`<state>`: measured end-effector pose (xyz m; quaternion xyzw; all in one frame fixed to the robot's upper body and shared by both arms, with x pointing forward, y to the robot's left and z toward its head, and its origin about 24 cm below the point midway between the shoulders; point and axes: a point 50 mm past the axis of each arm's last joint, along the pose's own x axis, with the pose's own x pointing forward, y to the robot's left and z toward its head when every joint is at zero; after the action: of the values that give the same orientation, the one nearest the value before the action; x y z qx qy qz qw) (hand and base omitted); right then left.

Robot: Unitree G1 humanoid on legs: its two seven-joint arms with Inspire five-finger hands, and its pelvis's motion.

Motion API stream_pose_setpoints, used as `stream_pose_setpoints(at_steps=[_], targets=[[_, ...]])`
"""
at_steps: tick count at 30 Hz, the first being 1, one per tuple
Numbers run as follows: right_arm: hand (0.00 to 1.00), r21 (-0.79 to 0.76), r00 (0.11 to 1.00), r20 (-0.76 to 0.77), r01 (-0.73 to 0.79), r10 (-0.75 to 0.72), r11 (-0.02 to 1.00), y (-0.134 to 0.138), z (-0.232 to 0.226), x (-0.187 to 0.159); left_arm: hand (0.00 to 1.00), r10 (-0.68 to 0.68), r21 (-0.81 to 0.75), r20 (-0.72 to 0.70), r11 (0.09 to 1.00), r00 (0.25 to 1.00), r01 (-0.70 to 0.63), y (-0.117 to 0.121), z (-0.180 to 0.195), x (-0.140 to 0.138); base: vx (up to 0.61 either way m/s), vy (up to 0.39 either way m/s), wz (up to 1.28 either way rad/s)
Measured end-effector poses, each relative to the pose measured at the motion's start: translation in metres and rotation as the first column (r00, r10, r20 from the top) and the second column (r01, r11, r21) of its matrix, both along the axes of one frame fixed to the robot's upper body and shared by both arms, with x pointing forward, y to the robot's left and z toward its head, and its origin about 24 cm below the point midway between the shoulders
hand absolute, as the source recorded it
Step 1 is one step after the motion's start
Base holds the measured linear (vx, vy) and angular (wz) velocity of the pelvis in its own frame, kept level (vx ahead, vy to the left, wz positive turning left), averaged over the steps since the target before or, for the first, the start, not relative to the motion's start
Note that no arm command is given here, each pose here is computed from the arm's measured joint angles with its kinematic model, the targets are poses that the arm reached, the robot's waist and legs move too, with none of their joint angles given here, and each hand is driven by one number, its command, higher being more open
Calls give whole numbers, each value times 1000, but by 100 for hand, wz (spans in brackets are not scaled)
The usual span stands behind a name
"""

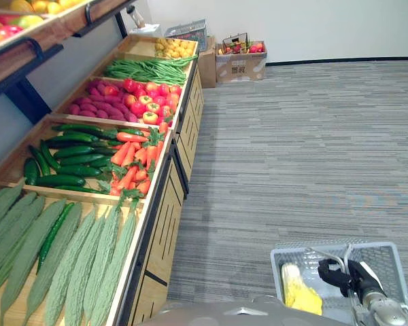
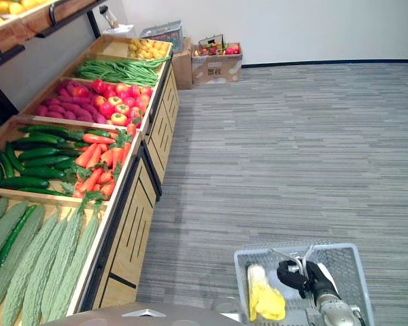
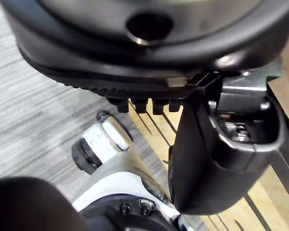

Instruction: Pick vegetable in the basket

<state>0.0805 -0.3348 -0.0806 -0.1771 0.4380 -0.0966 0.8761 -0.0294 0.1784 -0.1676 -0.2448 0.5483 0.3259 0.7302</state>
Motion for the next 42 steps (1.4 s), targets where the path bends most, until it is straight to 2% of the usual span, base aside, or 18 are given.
stream_pose_setpoints(at_steps=[12,28,42], targets=[[0,86,1000,-25,20,-18,996,32,-24,1,100,-6,-17,39,1000,999,7,6,1,-1,-3,51,-8],[0,87,999,15,-33,32,996,41,-22,22,100,-26,-4,46,1000,999,27,7,2,-1,-37,19,-17],[0,91,999,49,-1,-3,996,44,-17,20,100,-34,46,76,998,997,31,20,6,-1,0,10,-3]])
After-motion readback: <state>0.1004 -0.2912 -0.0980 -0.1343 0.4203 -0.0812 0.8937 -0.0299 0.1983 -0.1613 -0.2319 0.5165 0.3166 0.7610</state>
